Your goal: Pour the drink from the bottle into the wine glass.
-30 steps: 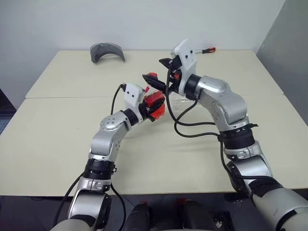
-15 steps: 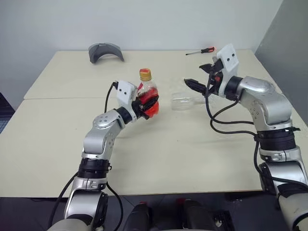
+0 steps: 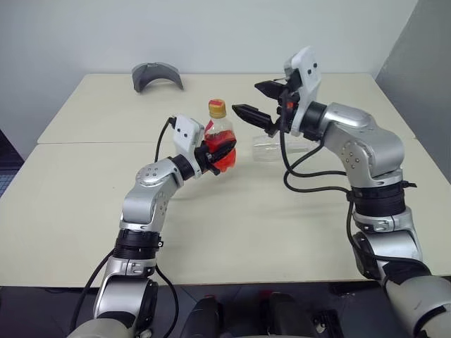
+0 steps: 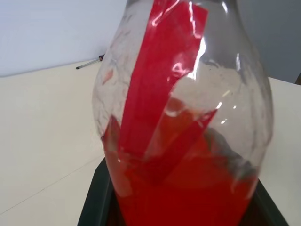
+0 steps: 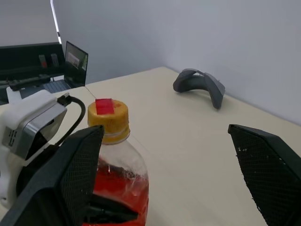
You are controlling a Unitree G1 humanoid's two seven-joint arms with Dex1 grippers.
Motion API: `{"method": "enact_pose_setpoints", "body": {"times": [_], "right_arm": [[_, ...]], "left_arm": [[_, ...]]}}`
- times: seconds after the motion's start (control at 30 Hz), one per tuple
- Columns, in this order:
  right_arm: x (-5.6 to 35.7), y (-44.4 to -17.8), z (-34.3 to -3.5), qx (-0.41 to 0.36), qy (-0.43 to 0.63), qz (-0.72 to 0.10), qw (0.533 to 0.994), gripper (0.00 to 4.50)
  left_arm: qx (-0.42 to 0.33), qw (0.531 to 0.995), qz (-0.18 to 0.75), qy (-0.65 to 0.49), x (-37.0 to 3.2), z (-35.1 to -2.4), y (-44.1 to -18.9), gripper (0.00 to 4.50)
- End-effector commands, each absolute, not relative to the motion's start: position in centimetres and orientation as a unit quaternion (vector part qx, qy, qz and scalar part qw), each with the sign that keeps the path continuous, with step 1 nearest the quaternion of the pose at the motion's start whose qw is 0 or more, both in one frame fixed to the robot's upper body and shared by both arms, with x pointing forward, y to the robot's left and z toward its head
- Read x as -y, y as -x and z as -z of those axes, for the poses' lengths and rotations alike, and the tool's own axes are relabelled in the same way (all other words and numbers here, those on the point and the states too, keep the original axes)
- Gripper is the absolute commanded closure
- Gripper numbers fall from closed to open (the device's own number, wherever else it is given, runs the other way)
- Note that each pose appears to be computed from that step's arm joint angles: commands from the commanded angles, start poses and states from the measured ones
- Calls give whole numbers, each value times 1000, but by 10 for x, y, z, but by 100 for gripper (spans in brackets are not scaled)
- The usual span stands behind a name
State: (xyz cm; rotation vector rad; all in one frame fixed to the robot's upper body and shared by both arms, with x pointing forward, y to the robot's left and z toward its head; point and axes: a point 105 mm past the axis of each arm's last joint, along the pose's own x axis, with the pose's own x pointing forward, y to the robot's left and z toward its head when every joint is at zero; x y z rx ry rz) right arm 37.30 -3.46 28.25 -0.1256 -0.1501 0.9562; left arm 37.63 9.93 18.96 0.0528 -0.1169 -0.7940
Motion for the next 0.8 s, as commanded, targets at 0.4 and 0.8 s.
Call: {"method": "enact_pose_setpoints", "body": {"times": [0.4,0.8], "right_arm": [[6,-364,-304,113,61,-493,861,0],[-14,-351,-311,118,47,-534,836,0]], "left_arm": [[113,902,415,-45,-89,-217,-373,321],[118,900,418,-43,-85,-219,-373,323]]}}
